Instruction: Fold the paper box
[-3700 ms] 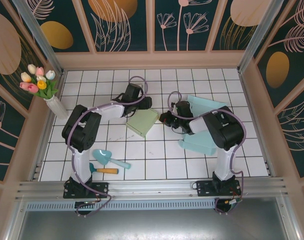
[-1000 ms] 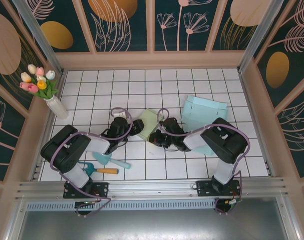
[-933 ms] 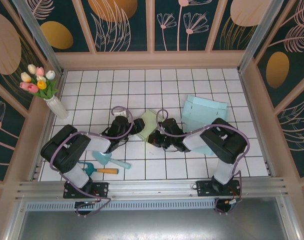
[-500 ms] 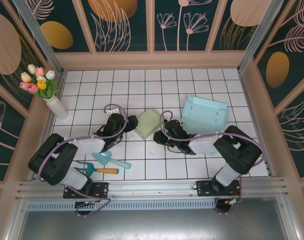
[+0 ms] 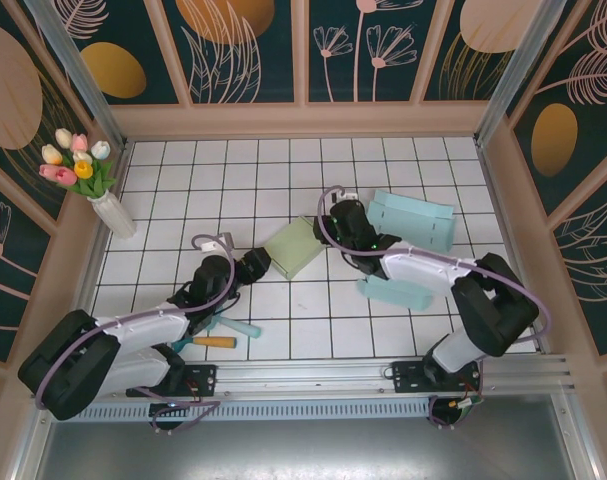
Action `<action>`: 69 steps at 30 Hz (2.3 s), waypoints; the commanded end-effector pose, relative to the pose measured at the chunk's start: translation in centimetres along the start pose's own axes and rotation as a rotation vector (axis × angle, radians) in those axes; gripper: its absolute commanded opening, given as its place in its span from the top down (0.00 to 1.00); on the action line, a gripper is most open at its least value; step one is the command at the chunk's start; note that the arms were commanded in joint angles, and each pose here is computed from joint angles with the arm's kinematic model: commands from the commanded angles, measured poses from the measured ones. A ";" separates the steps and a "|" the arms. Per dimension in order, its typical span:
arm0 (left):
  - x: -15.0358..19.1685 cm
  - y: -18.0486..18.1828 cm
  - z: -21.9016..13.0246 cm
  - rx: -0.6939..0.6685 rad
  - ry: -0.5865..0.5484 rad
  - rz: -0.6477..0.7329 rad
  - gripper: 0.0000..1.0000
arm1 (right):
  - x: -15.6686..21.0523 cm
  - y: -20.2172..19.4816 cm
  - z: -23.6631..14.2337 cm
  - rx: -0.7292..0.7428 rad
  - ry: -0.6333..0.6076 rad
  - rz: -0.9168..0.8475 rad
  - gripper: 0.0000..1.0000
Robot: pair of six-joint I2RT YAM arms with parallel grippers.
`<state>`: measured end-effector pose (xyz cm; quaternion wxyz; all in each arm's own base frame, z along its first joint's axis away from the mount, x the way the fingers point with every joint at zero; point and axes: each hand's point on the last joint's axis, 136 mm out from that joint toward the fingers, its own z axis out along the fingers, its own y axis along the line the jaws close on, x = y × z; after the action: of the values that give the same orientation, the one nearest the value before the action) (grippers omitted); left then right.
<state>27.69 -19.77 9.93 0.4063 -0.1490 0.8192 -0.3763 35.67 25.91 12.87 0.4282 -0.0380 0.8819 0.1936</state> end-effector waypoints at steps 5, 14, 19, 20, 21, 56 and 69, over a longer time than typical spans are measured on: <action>1.8 -1.5 1.8 0.073 0.063 -0.063 0.25 | 0.4 -0.9 3.0 -0.054 0.081 -0.078 0.50; 2.7 -1.0 4.5 0.056 0.078 -0.085 0.26 | 2.6 0.0 4.8 -0.188 0.147 -0.056 0.49; 2.2 -1.2 6.0 0.034 0.062 -0.075 0.26 | 3.7 -0.7 6.0 -0.168 0.170 -0.044 0.48; 2.1 -1.3 6.4 0.031 0.059 -0.073 0.26 | 3.8 -1.0 6.2 -0.160 0.173 -0.040 0.48; 2.0 -1.2 6.7 0.022 0.056 -0.069 0.26 | 4.0 -1.0 6.4 -0.160 0.178 -0.037 0.48; -17.8 14.0 14.0 -0.508 -0.169 0.064 0.24 | -2.2 9.9 13.3 -0.439 0.065 0.129 0.54; -15.3 3.7 7.0 -0.262 -0.220 0.177 0.23 | -2.2 -5.7 5.1 0.298 -0.059 0.097 0.51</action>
<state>44.42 -9.36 11.90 0.4912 -0.2182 0.8215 -0.1903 42.18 29.25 11.21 0.4215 0.0095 0.8765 0.2325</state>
